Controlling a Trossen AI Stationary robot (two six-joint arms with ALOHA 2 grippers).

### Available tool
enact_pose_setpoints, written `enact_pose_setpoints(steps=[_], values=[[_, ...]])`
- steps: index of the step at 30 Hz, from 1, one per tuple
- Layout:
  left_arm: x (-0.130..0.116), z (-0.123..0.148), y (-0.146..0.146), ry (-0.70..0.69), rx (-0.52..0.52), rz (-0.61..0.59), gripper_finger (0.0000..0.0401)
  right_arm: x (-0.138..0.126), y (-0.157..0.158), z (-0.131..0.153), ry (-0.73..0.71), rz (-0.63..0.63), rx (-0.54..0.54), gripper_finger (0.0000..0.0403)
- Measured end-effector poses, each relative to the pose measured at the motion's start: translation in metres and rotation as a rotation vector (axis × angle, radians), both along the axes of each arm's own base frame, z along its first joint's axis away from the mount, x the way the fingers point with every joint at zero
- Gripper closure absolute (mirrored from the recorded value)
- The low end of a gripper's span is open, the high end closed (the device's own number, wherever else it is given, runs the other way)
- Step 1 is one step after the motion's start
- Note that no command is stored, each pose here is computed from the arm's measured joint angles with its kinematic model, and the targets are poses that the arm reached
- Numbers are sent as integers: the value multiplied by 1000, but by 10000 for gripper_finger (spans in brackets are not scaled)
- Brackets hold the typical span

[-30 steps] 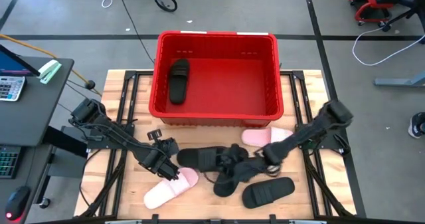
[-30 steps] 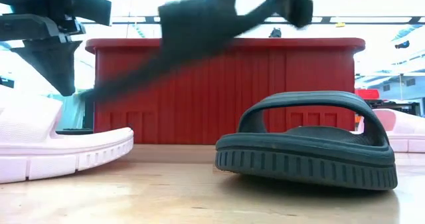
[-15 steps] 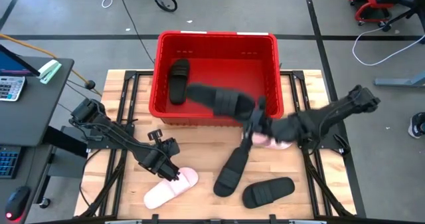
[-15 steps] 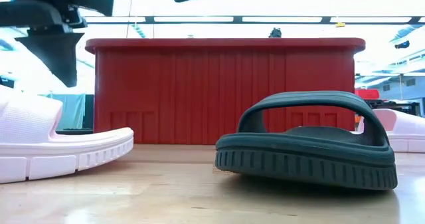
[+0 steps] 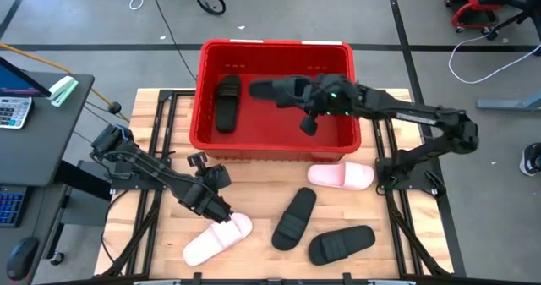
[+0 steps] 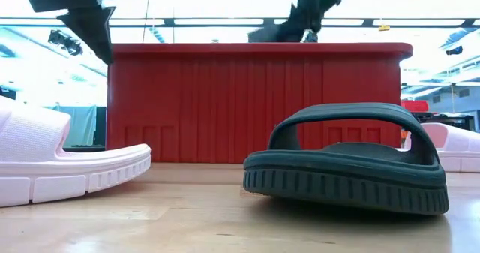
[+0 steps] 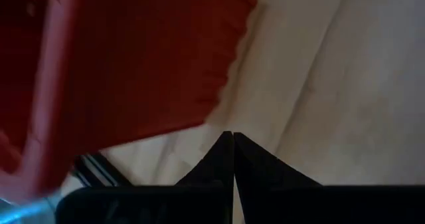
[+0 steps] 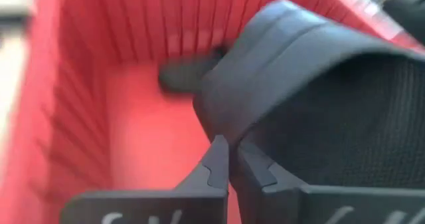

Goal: Pick and place slides into bin
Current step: Put the black slipper into the red bin

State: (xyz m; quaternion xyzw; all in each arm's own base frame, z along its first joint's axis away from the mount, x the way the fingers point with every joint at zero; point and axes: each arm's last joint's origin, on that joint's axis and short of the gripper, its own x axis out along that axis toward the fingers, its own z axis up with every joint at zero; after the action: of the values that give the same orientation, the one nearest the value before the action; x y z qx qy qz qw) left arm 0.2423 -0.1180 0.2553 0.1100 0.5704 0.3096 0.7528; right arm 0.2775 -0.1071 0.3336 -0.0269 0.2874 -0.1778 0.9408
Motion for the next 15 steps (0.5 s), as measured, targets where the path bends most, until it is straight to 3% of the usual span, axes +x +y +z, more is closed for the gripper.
enact_pose_setpoints(steps=[5,9,13,15], values=[[5,15,9,27,74,-52,388,1,-24,-24,203,109,-120,395],[13,40,21,-32,225,-68,393,4,-32,-25,158,165,-121,395],[23,70,32,-67,273,-101,390,4,-35,-21,166,320,-253,395],[27,87,38,-86,317,-130,384,2,-40,-21,149,374,-234,395]])
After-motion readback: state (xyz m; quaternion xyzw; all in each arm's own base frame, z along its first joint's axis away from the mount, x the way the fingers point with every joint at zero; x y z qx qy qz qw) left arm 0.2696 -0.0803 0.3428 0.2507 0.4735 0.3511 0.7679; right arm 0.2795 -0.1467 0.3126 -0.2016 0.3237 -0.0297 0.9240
